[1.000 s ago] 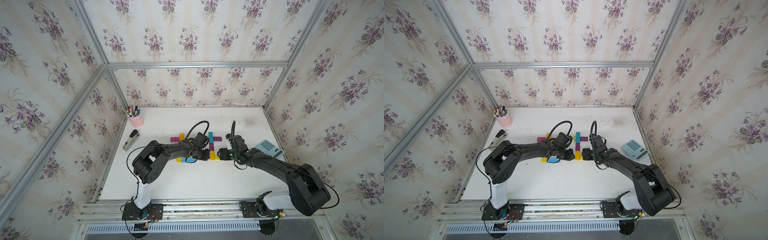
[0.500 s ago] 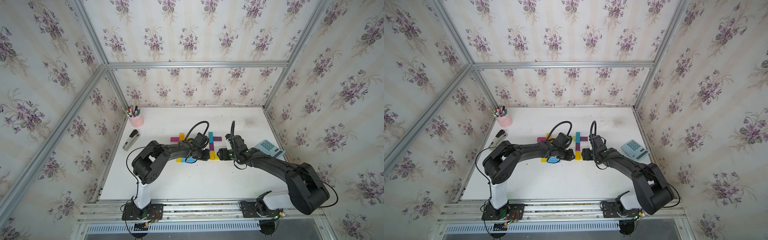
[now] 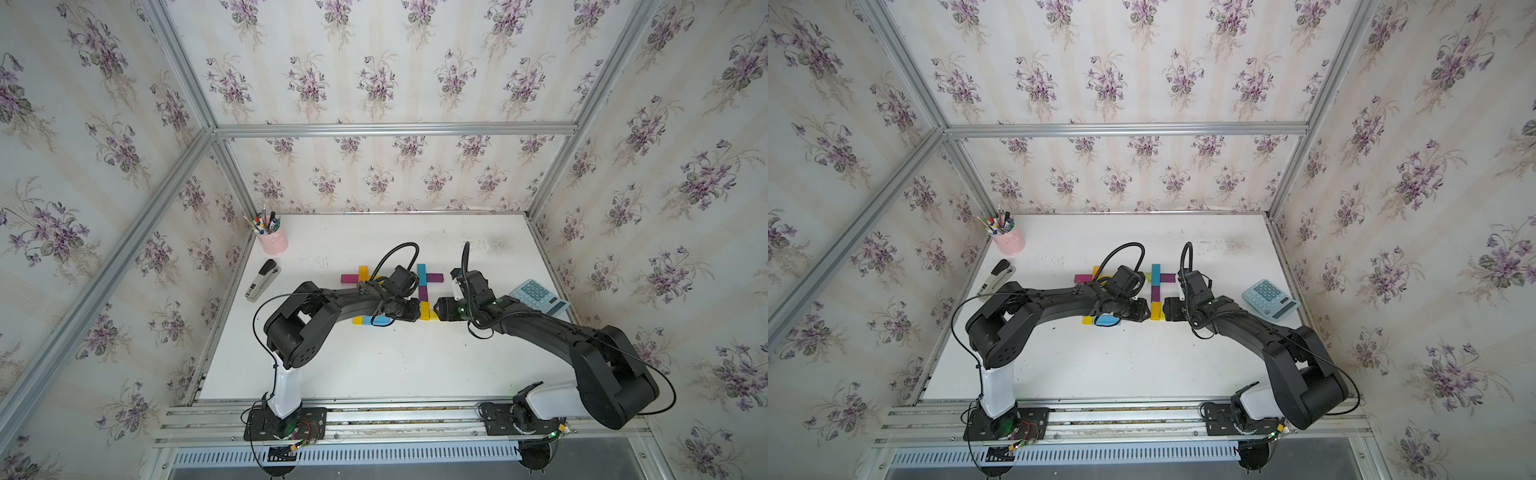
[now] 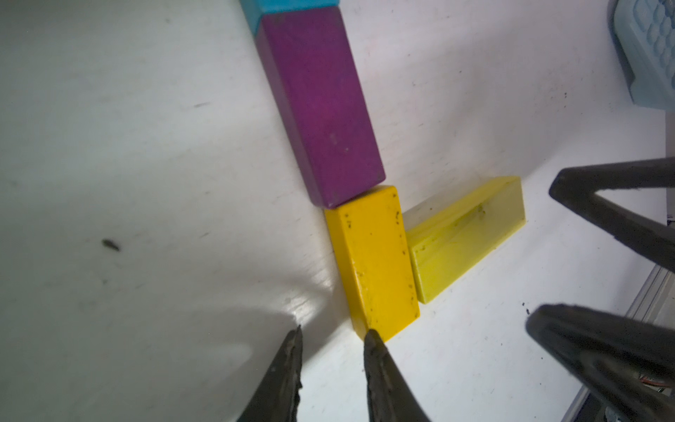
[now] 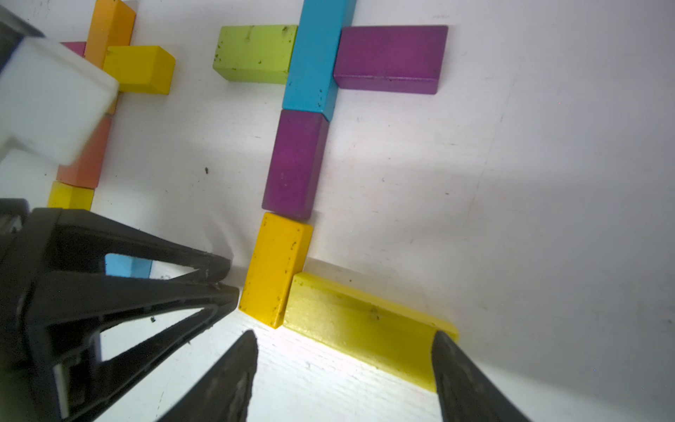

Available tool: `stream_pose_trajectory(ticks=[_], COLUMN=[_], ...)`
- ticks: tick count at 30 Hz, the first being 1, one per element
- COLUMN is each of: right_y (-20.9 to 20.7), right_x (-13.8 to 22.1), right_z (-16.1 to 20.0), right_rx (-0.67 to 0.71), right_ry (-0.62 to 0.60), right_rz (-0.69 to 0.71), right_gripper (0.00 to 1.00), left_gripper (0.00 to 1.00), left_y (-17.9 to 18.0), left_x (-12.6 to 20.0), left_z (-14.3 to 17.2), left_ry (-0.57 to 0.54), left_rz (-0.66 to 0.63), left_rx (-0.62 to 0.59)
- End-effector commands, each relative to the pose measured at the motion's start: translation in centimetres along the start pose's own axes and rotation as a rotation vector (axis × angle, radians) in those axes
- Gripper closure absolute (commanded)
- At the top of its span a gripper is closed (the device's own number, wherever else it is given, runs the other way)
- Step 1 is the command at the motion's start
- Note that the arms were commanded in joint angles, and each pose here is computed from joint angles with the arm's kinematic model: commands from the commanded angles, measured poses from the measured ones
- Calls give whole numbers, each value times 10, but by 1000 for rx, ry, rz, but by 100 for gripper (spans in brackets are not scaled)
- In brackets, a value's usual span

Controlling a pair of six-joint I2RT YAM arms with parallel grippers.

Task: Assemble the letter t with building blocks
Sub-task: Adjust the building block at the center of the board.

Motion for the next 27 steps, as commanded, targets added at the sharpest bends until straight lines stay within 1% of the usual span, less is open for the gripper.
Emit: stream_pose_trajectory(ticks=[1,6,11,14,16,23,27], right_y=[2,1,0,1,-1,-4,-3], right_x=[0,-1,-2,-1,-1,-4,-1], right_z=[-2,0,1,1,1,4,2], right_rx=[10,10,10,13,16,30,35], right_ry=[-9,-7,-1,-6,-9,0,-16], right_rz=[-11,-11,-9,-11,-7,0,1], right_gripper=[25,24,24,24,24,24,24], left_gripper=[67,70,71,72,72,71,69], left_y=[23,23,24,27,30,32,32], left_x=[-2,4,1,-1,-1,-2,-4], left_z=[55,53,57,58,58,57,58], left_ry=[209,185,208,227,240,251,261], left_rz=[-109,-117,-122,-156,-186,-227,-234], left_rx=[53,50,56,55,53,58,58])
Point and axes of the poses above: each gripper's point midway between its finger pads, its own x axis back along the fingers, its own y axis along the line the jaws close on, z = x × y, the point moved 1 cm from there along x, back along the fingers, and after that the axes turned 14 degrees about -x, right-handed, at the moved point
